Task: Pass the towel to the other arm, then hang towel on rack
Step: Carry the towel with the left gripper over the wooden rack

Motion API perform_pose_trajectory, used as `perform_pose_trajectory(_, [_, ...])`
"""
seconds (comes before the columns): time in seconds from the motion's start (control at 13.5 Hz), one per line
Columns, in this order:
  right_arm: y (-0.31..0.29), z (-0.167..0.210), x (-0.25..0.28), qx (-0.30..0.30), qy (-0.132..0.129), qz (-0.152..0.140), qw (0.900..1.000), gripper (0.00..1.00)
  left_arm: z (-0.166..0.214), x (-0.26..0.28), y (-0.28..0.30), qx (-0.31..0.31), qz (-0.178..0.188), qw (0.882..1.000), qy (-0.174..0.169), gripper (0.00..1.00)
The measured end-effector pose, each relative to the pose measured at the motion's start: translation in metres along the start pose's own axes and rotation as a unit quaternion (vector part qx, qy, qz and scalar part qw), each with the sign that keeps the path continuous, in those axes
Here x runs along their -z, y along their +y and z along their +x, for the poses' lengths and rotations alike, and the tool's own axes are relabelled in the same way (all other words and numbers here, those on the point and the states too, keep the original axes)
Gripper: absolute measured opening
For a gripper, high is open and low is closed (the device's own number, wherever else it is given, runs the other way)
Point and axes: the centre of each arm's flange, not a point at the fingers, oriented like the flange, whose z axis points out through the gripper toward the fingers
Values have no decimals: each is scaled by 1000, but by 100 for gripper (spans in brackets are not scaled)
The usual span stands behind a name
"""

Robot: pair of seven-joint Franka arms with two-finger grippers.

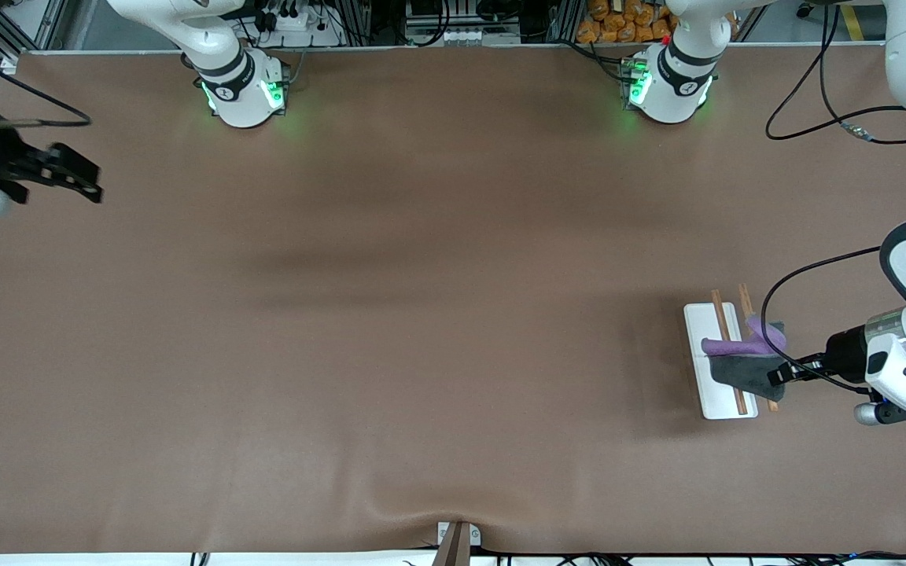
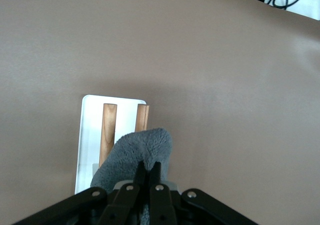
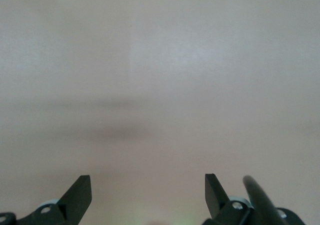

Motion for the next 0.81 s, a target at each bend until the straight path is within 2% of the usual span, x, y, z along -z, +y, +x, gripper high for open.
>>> perform_pose_trajectory(0.15, [26,-3,0,-17,-1,2,1000,100,0,-2,-16,-10,-7,1000,0,5])
perform_pose_trajectory(0.81, [23,-6,-2,-41,-10,5,999,100,-4,-3,-43,-25,-7,1000,-5,5])
